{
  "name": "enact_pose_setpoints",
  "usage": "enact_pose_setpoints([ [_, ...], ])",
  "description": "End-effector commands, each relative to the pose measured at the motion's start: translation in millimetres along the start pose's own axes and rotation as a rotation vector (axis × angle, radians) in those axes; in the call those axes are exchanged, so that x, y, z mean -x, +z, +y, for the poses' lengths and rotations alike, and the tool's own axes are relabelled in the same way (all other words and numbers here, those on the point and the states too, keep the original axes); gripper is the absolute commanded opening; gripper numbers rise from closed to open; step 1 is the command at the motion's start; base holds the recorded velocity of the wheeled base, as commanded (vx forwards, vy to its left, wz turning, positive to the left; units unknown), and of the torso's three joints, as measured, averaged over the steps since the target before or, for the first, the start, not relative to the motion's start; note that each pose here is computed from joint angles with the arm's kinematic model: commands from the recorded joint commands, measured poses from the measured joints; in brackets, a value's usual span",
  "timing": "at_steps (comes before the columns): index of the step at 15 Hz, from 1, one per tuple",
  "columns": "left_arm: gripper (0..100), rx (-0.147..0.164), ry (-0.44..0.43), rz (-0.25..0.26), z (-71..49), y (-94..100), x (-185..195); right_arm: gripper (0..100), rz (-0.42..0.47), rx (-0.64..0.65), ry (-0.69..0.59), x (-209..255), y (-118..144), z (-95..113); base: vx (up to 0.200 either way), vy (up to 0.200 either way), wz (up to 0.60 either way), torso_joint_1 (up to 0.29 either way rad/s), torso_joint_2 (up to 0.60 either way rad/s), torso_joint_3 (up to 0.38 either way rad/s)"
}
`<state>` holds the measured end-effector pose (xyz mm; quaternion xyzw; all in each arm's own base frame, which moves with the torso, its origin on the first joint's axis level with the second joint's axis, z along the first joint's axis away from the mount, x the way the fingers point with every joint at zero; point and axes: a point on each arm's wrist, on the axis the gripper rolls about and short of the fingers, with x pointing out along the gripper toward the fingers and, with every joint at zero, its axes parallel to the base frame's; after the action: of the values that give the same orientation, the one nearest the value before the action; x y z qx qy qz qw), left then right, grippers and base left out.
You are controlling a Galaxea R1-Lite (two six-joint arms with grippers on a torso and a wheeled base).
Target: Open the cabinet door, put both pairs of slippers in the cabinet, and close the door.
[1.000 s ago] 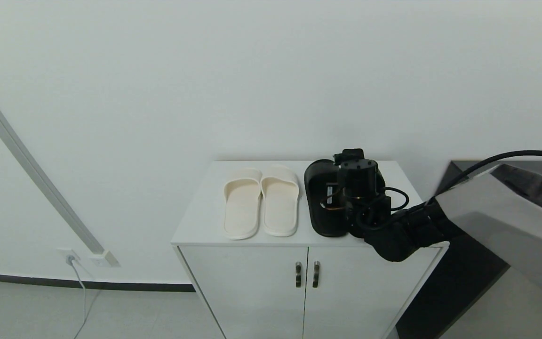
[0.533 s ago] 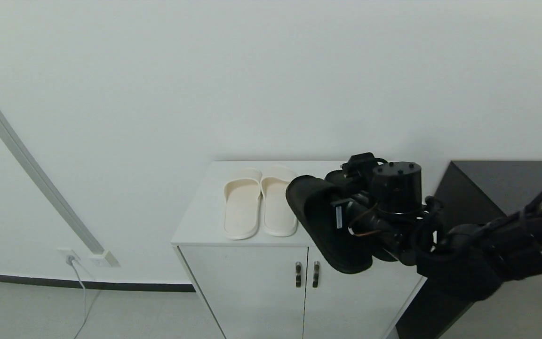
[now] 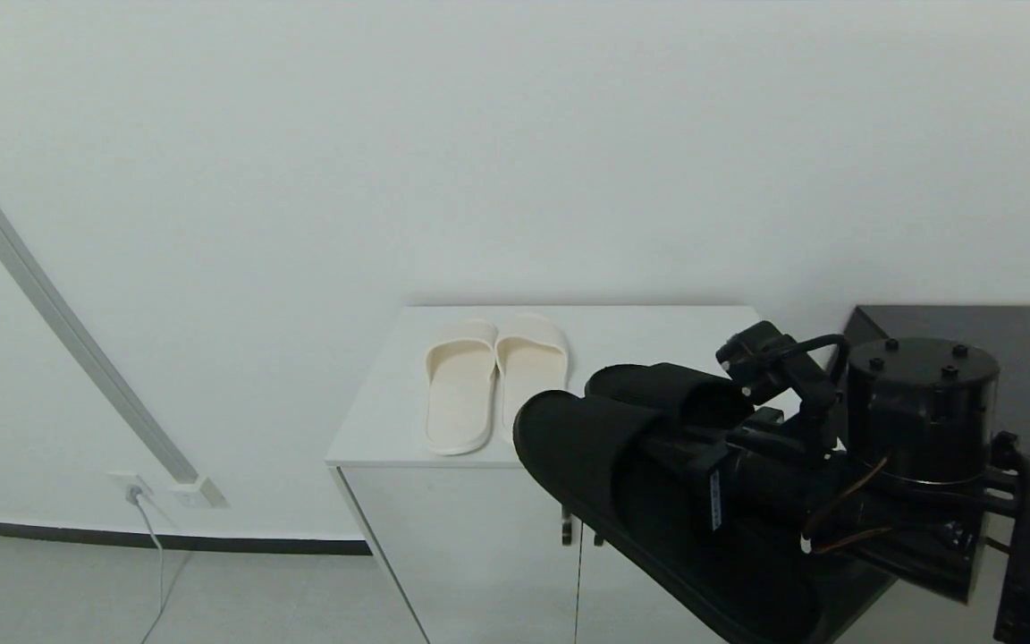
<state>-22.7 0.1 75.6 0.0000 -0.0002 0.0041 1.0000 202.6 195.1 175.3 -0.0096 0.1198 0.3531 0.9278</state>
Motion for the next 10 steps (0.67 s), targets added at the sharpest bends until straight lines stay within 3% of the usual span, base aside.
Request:
enact_pose_setpoints([
  [1, 0, 0.0, 0.001, 0.0, 0.0, 0.0, -0.1, 0, -0.018, 0.0, 0.003, 7.3, 3.6, 0.7, -0.2, 0.0, 0.0, 0.002, 0.01, 0.002],
  [6, 0, 0.002, 0.001, 0.0, 0.0, 0.0, -0.1, 0, -0.009, 0.002, 0.005, 7.9, 0.9, 1.3, -0.2, 0.0, 0.0, 0.002, 0.0, 0.001],
  [10, 0, 0.002, 0.001, 0.0, 0.0, 0.0, -0.1, 0, 0.002, 0.003, 0.008, 8.7, -2.6, 0.3, 0.0, 0.0, 0.0, 0.0, 0.0, 0.0],
])
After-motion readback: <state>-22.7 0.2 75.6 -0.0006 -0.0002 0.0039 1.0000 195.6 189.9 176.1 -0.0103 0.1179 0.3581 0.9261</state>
